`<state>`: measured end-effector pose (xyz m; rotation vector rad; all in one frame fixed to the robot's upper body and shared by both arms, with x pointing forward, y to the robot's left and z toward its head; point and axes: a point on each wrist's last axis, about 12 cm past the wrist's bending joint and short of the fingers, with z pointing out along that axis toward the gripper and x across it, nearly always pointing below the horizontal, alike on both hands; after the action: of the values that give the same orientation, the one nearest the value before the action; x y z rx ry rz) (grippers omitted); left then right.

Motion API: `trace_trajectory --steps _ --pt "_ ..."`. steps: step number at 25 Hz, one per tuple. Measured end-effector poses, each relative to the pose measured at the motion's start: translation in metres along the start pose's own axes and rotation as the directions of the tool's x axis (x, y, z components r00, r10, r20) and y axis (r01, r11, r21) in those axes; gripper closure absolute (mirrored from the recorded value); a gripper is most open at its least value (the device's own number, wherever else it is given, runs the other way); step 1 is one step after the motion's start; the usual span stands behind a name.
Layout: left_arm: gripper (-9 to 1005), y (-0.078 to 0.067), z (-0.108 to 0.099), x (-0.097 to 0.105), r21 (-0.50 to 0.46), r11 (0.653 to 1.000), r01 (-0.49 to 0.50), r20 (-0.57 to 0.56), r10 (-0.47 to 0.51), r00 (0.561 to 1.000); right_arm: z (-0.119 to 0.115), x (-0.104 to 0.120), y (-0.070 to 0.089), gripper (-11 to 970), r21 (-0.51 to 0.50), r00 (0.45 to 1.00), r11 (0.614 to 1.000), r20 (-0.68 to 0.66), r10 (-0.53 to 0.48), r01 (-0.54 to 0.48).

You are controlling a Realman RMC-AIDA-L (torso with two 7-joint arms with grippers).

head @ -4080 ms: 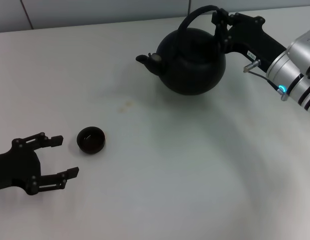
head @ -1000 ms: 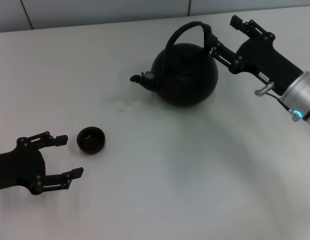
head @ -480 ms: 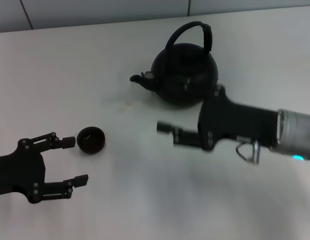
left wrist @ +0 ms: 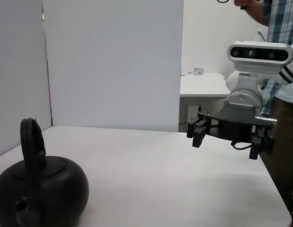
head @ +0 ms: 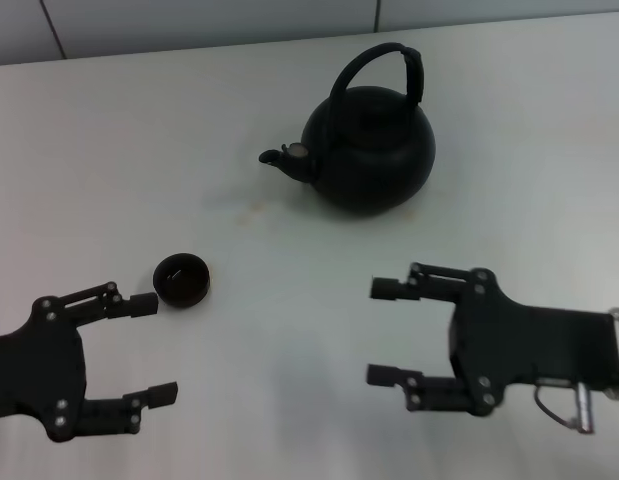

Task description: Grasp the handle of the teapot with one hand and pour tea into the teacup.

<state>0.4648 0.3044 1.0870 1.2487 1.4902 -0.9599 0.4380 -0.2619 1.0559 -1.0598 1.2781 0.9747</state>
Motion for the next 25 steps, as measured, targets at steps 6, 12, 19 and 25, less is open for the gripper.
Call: trace_trajectory --steps 6,12,19,25 --pt "149 -0.003 0.0 0.002 -0.003 1.0 0.0 0.008 0.0 1.0 -0.022 -0.001 0.006 249 0.049 1.0 0.999 -0.023 -0.008 0.009" --pt "149 -0.004 0.002 0.003 -0.009 1.0 0.002 0.031 -0.001 1.0 -0.026 -0.005 0.002 250 0.05 0.999 0.999 -0.034 0.011 -0.009" --pt "149 -0.004 0.002 0.004 -0.016 1.0 0.026 0.051 -0.025 0.998 -0.026 -0.004 0.0 250 0.049 0.997 0.998 -0.07 0.044 -0.04" --pt "149 -0.005 0.003 0.006 -0.021 0.999 0.041 0.059 -0.04 0.997 -0.025 -0.005 0.0 250 0.042 0.997 0.998 -0.068 0.04 -0.037"
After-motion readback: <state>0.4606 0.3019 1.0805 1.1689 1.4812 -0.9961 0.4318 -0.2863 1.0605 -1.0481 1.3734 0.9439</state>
